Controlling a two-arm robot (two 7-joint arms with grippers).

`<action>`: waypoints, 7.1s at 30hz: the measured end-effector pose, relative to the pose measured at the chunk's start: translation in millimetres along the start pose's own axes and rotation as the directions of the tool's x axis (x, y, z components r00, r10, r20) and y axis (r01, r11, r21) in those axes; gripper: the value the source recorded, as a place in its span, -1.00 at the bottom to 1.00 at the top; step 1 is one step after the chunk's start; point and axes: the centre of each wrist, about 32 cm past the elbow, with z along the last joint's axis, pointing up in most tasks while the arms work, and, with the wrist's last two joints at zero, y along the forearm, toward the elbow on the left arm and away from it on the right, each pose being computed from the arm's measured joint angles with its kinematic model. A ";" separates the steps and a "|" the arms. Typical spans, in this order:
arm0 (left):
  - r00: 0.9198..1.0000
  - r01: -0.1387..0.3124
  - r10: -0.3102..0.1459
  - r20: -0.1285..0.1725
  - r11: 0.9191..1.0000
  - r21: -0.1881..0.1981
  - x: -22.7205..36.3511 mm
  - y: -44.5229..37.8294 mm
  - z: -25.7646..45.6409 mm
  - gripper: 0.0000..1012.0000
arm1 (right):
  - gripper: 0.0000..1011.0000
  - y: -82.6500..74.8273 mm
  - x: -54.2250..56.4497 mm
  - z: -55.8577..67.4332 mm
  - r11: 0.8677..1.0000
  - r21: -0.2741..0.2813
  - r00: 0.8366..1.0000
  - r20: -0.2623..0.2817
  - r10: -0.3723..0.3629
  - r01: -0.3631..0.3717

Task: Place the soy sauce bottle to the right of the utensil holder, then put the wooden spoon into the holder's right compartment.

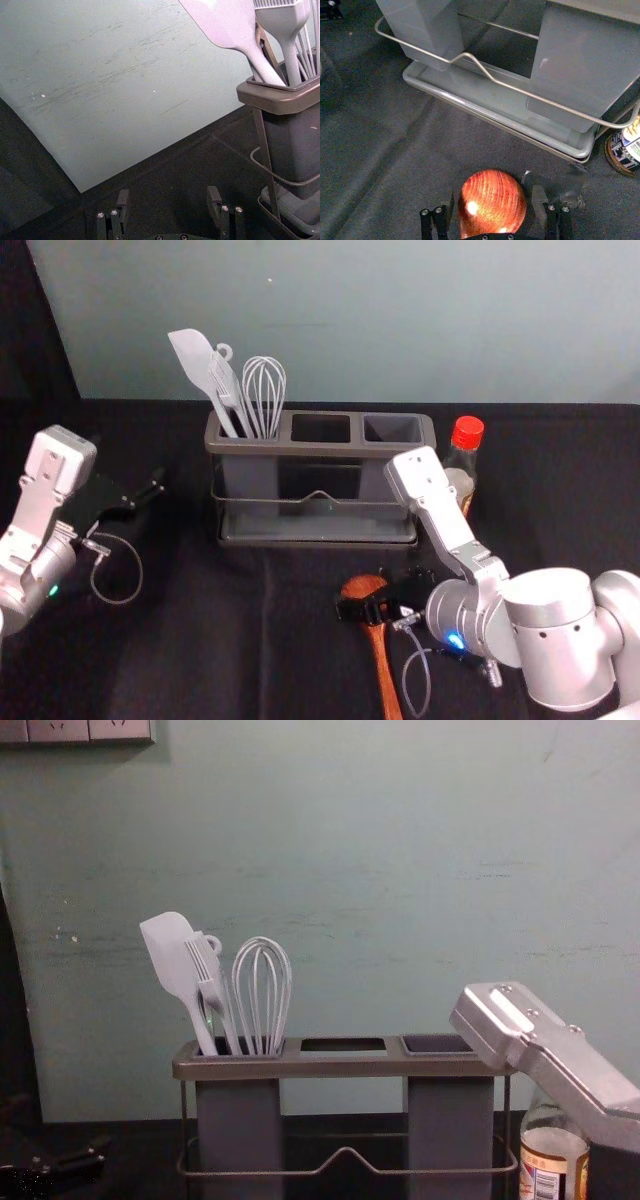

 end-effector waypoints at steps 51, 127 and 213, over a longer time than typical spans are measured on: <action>1.000 0.000 0.000 0.000 1.000 0.000 0.0 0.0 0.0 0.98 | 0.87 6.5 1.9 -5.1 1.000 -0.011 1.000 0.021 0.004 -0.003; 1.000 0.000 0.000 0.000 1.000 0.000 0.0 0.0 0.0 0.98 | 0.70 -85.8 25.7 -66.9 0.564 0.825 0.836 0.335 -0.435 -0.037; 1.000 0.000 0.000 0.000 1.000 0.000 0.0 0.0 0.0 0.98 | 0.70 54.1 81.6 37.7 0.280 0.945 0.819 0.294 -0.493 -0.171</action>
